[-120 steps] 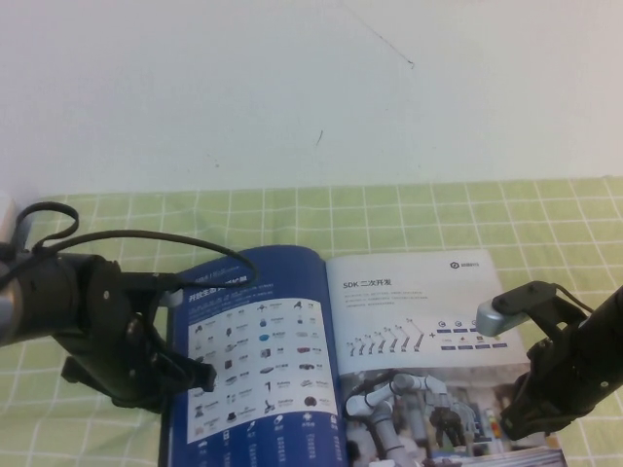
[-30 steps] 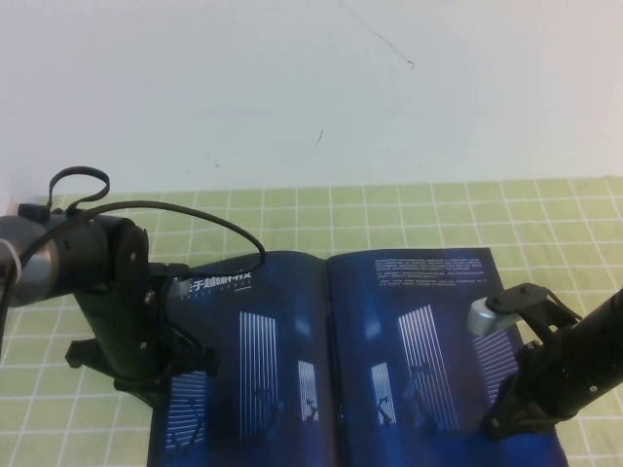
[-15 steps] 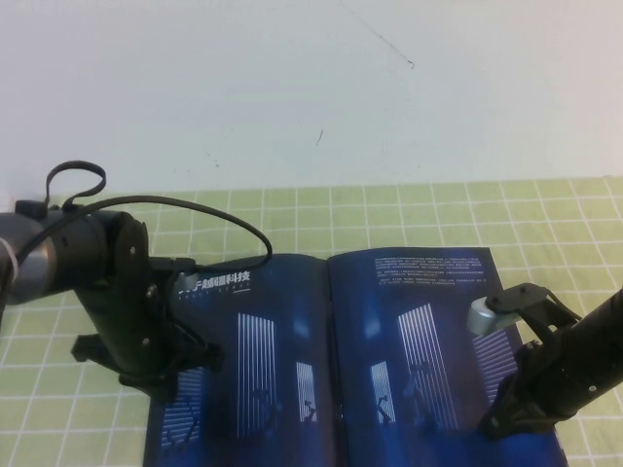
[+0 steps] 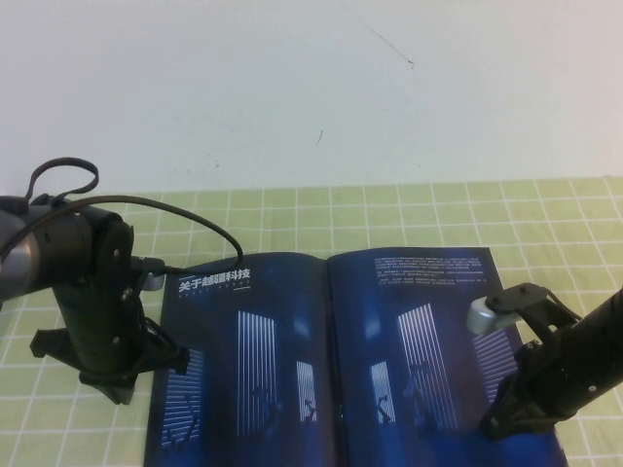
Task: Close book
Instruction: Close the open book
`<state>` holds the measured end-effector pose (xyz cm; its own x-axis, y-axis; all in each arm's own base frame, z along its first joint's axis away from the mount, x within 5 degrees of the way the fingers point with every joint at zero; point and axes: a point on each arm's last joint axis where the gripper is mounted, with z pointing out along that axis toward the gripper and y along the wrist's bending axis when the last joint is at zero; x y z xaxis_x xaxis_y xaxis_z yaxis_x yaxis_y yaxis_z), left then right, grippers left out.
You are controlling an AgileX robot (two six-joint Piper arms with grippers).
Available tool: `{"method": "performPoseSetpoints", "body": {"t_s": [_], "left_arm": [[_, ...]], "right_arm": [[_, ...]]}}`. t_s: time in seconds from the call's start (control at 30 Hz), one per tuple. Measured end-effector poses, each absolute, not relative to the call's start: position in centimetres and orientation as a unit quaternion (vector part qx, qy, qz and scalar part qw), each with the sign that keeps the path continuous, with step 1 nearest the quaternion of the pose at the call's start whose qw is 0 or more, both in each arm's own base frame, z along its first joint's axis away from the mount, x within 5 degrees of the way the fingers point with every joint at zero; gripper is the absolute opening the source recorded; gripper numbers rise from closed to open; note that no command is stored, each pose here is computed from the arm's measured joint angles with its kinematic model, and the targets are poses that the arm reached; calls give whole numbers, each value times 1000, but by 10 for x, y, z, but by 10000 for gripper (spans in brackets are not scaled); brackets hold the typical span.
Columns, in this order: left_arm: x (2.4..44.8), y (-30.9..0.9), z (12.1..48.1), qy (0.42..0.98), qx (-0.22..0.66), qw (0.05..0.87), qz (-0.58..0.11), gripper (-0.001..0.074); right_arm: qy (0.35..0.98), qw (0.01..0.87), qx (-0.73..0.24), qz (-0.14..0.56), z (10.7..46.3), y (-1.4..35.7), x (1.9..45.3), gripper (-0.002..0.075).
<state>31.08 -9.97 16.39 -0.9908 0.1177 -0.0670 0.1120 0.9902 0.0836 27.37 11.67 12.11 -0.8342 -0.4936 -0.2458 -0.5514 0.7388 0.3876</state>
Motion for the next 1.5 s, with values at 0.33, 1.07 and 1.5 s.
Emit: {"method": "performPoseSetpoints", "body": {"t_s": [0.33,1.07,1.5], "left_arm": [[312,-107,155,999,45,23,-12,-2],[314,-104,150,998,53,16,10,-2],[314,-109,148,997,68,5,-29,-2]], "right_arm": [[930,63,-281,227,121,117,274,-3],[931,64,-279,228,121,117,274,-3],[931,65,-279,228,121,117,274,-3]]}}
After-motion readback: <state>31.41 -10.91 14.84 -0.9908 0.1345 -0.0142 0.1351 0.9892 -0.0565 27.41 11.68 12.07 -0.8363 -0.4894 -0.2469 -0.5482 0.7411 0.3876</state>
